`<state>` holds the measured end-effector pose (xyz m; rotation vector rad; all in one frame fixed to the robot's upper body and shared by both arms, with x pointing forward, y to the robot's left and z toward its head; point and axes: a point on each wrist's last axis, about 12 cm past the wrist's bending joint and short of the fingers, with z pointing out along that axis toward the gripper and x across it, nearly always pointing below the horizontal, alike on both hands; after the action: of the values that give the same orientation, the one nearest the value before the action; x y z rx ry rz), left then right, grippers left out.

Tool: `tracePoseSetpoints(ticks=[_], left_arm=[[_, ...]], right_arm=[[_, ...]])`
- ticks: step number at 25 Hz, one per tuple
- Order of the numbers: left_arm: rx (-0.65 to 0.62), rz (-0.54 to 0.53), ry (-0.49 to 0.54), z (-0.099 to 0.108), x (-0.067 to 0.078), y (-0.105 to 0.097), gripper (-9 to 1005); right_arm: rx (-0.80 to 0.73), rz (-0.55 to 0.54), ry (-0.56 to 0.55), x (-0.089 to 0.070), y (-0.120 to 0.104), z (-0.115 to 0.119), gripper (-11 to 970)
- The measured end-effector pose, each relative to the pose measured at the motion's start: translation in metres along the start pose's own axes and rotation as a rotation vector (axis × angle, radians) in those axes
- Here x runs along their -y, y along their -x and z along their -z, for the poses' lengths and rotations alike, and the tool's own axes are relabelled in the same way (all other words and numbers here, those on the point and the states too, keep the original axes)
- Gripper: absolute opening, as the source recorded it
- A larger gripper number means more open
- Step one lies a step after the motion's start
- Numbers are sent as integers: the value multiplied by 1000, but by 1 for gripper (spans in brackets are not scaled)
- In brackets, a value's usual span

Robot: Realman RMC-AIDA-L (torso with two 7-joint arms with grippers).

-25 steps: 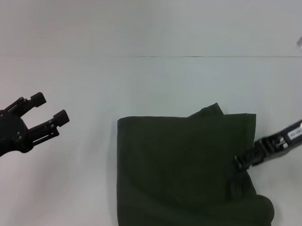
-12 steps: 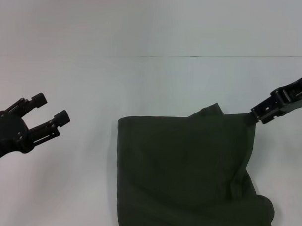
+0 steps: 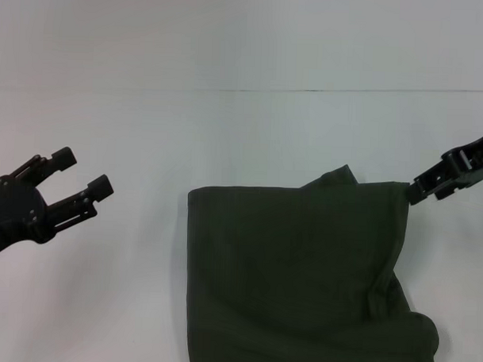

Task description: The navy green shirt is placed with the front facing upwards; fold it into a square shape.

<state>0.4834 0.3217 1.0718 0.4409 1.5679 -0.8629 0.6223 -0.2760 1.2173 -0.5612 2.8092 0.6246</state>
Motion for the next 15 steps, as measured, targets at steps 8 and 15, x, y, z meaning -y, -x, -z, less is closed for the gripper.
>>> tracePoseSetpoints(ticks=[8,15], left_arm=[[2,8,-2,-1,1,-1,934],[2,10,-2,-1,1,-2,935]], right_arm=[[-4,9,7,-5,-5,-37,579],[20,4,0,0,-6,-52,569]])
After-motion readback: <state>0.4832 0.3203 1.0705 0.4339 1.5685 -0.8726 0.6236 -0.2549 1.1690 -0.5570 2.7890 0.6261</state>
